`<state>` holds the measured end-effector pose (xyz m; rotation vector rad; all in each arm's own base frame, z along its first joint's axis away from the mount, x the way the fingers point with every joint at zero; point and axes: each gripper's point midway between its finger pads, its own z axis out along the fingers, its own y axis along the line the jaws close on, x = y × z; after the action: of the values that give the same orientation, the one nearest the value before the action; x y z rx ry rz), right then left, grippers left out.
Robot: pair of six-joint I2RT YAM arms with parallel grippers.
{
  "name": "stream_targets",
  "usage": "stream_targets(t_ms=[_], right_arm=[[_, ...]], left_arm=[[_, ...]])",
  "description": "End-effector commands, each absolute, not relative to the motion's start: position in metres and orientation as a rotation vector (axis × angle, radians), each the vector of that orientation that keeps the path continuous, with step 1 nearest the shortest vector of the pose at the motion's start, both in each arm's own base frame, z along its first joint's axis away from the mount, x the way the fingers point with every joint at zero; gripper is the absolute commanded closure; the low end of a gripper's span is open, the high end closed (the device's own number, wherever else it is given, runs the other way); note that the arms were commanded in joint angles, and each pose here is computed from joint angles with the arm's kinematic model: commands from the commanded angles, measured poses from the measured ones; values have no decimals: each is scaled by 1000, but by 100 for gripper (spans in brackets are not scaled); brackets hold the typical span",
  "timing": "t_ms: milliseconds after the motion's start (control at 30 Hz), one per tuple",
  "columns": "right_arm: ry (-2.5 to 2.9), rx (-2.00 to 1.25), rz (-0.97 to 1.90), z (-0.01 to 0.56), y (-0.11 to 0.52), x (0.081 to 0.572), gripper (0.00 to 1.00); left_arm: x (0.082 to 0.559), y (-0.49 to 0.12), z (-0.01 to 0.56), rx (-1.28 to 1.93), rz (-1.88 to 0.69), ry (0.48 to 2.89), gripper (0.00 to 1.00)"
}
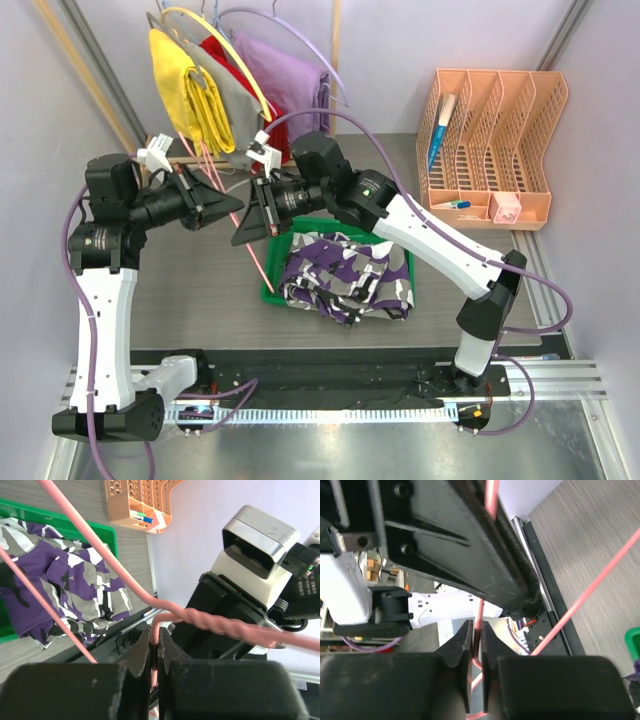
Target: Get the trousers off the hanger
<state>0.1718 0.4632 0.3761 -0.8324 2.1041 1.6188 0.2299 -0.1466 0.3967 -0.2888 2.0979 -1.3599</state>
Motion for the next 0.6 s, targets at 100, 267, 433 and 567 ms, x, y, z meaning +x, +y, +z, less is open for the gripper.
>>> stream_targets(t_ms=[100,267,433,567], right_arm=[[2041,-733,1653,406,458,183,99],[2086,-639,1654,396,447,199,99],[2096,-596,1650,395,439,209,99],[2089,-527,1679,405,434,221,99]], left_arm=[[226,-150,412,-219,-1372,2028,84],[219,-143,413,-254,-1302,1965,47],[208,-139,412,-262,-1261,1923,43],[194,-142,404,-250,-1290,1905,47]])
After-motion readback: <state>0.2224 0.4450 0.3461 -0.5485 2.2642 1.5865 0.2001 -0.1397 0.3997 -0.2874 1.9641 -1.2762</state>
